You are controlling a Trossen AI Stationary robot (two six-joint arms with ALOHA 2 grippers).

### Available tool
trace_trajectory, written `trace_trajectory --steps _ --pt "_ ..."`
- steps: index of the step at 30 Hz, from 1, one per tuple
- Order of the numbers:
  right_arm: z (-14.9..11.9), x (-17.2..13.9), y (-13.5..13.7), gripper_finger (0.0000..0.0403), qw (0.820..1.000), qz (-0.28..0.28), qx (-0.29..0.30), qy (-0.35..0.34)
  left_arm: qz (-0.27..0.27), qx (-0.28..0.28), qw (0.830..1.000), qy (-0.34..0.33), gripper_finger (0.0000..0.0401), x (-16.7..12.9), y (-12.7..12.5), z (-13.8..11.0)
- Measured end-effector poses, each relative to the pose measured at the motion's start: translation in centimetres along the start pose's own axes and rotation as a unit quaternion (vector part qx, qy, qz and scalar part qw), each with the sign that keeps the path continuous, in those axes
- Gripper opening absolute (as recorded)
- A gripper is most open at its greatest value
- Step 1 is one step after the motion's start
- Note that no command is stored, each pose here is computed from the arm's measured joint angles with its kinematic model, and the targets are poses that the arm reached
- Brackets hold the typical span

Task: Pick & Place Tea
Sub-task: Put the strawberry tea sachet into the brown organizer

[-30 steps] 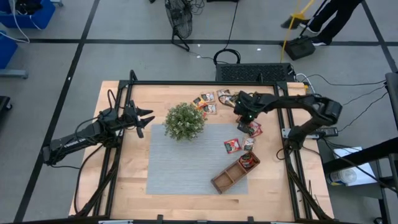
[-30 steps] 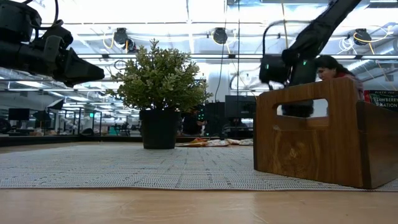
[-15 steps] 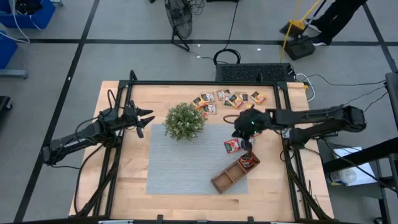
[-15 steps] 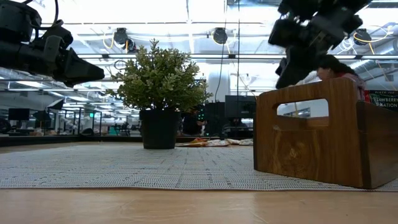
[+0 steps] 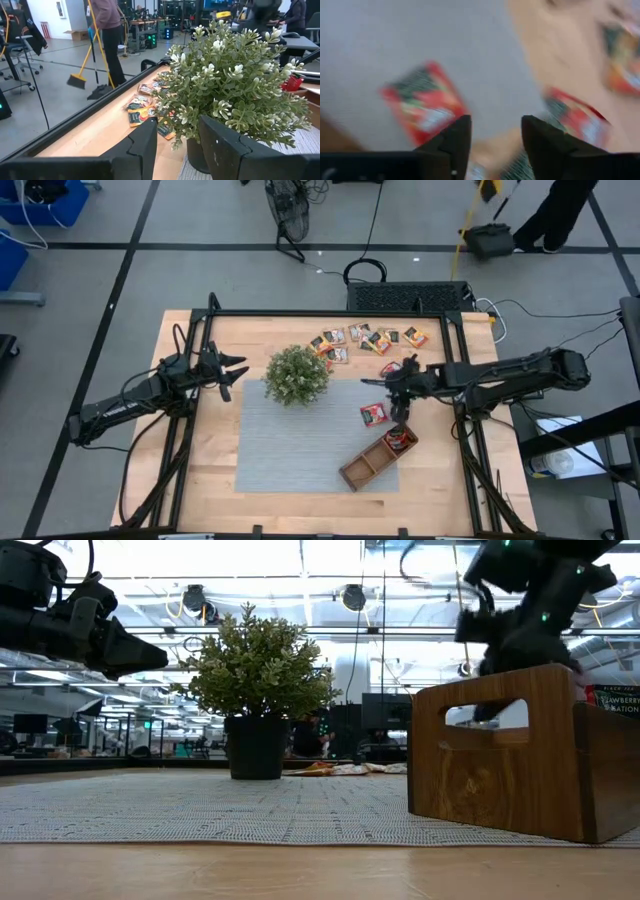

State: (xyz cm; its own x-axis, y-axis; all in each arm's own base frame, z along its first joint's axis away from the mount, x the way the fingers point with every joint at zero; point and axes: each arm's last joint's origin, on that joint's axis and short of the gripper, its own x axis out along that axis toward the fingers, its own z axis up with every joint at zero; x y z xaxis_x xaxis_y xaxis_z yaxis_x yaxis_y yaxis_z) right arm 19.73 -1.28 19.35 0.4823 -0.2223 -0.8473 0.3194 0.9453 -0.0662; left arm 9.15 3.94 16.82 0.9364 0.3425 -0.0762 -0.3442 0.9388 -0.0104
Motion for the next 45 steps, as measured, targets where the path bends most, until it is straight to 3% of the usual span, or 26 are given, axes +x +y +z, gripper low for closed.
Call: trace_trajectory --steps 5,11,19,26,45 --pt "-1.0 0.3 -2.8 0.0218 0.989 -0.052 0.123 0.071 0.000 0.000 1.000 0.000 0.0147 0.0 0.0 0.0" --pt "-2.0 0.3 -6.0 0.0246 0.953 -0.095 0.260 0.119 0.000 0.000 1.000 0.000 0.0147 0.0 0.0 0.0" --pt "-3.8 1.1 -8.3 0.0239 0.915 -0.028 0.371 0.157 0.000 0.000 1.000 0.000 0.0148 0.0 0.0 0.0" --pt "-6.2 2.9 -8.3 0.0240 0.898 0.015 0.410 0.161 0.000 0.000 1.000 0.000 0.0147 0.0 0.0 0.0" --pt "-5.8 3.7 -8.6 0.0237 0.916 0.004 0.387 0.101 0.000 0.000 1.000 0.000 0.0147 0.0 0.0 0.0"
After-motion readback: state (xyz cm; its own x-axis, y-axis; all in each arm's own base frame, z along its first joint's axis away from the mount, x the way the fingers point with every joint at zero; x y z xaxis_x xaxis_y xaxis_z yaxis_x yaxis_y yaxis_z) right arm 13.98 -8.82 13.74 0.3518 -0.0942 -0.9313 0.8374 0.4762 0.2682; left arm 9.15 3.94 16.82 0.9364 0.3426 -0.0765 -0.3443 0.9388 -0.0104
